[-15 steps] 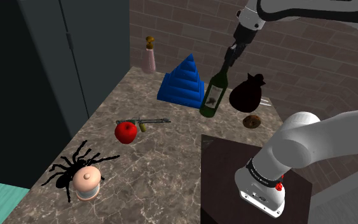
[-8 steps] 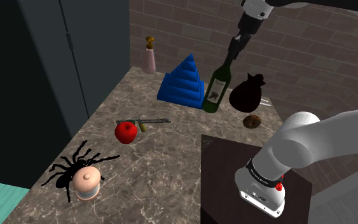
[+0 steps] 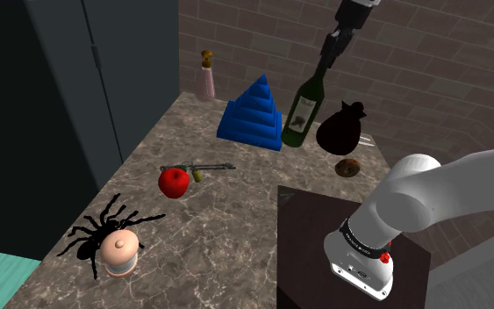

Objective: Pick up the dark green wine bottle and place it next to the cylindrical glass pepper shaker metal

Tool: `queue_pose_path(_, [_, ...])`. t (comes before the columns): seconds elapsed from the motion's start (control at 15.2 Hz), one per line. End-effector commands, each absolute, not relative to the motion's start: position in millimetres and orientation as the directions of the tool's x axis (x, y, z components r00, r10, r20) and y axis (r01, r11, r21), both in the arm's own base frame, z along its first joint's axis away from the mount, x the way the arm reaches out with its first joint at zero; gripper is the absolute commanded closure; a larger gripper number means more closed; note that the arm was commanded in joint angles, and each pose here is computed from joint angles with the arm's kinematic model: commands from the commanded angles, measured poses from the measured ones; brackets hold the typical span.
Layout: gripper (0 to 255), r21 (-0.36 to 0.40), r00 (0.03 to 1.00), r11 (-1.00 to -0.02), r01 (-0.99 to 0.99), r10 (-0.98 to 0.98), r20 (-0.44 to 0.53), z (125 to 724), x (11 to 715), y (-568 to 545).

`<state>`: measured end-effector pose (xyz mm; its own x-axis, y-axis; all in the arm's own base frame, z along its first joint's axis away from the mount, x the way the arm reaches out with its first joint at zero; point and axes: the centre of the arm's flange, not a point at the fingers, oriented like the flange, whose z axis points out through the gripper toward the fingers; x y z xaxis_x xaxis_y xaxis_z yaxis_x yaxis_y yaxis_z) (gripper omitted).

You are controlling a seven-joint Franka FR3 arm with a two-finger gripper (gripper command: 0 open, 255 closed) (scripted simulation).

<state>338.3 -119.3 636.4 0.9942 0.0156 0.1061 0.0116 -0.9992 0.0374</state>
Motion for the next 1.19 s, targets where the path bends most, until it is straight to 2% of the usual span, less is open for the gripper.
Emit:
queue_pose_path(0.0, [255, 0.037, 0.994, -0.999, 0.012, 0.015, 0.106, 647.5, 338.8, -119.1])
queue_pose_path(1.12, [255, 0.037, 0.994, -0.999, 0.012, 0.015, 0.106, 737.3, 338.8, -119.1])
